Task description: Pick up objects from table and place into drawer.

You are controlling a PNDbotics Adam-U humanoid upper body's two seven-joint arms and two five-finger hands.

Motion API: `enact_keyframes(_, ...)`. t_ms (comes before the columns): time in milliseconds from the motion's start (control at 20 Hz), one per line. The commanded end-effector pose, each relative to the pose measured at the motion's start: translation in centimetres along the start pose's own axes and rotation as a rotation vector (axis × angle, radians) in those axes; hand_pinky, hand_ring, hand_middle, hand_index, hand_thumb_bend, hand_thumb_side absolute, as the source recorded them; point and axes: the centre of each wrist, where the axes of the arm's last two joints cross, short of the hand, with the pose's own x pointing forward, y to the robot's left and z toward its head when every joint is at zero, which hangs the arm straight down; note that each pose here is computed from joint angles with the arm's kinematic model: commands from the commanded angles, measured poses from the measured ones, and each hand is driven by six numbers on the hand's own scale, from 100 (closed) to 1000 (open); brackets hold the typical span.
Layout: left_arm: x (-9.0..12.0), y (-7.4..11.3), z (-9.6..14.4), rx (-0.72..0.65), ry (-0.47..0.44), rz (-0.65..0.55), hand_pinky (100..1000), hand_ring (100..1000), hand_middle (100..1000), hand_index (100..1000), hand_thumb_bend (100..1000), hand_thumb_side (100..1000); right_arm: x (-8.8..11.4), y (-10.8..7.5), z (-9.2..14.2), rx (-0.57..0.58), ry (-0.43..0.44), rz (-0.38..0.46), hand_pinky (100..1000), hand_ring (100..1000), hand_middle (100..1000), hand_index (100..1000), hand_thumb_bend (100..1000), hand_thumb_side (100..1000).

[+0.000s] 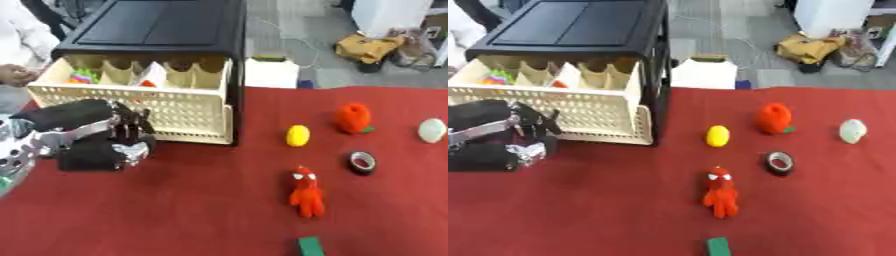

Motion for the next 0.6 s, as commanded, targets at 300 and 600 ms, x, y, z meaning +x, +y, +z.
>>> enact_keyframes(300,-0.2,1.4,-0.5,0.049,0.002,-0.017,413,686,656,861,100,1000,0.4,-0.1,-0.6,-0.004,-0.023,-0.004,700,746,580,715,100,868)
enact_keyframes(600,-0.4,1.8,-1.5,0.07,0.004,-0.018,421,699,696,880,100,1000,0.4,-0.1,-0.6,-0.001,-0.023,-0.005,701,746,579,714,100,868)
